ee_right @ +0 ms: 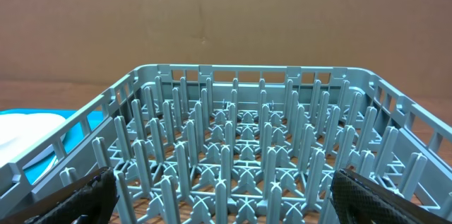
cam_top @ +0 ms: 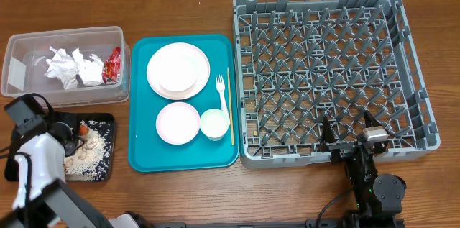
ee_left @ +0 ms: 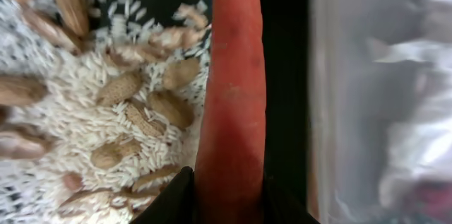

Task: Sort waste into correct bins and load items into the dishwasher
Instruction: 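Carry the carrot left and release it onto the black tray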

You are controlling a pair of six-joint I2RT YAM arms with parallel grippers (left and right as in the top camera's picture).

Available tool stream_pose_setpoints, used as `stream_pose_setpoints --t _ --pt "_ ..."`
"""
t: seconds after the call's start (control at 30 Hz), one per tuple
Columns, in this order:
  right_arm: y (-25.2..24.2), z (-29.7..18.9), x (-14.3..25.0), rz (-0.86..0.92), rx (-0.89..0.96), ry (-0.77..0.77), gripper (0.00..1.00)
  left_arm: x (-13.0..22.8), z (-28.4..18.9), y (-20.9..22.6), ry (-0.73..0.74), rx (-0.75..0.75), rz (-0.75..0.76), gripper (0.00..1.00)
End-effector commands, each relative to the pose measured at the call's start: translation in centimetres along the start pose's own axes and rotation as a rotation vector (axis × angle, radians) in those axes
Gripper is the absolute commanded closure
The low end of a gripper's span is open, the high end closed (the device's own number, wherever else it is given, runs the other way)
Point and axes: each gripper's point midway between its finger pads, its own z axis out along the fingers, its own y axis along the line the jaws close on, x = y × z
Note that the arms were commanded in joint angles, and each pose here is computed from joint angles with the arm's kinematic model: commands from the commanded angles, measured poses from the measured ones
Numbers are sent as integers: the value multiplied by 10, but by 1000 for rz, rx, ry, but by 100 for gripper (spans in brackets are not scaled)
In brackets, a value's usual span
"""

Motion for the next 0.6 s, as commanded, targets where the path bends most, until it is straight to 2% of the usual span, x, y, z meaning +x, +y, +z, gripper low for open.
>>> stream_pose_setpoints --t 0.0,0.17,0.23,0.27,0.33,0.37,0.57 --pt "-1 0 2 2 6 -3 0 14 21 3 81 -1 -91 95" --pt "-1 0 2 3 6 -3 0 15 35 -1 99 22 -91 92" --pt "-1 0 2 3 6 -3 0 13 36 -3 94 26 -90 86" --pt "-1 0 2 2 6 -3 0 13 36 -3 92 29 -89 78" --pt "-1 0 2 3 6 -3 0 12 36 -4 89 34 -88 49" --pt "-1 0 2 3 6 -3 0 12 36 -5 87 36 -88 45" --pt "-1 0 2 3 6 -3 0 8 25 -22 89 103 -30 42"
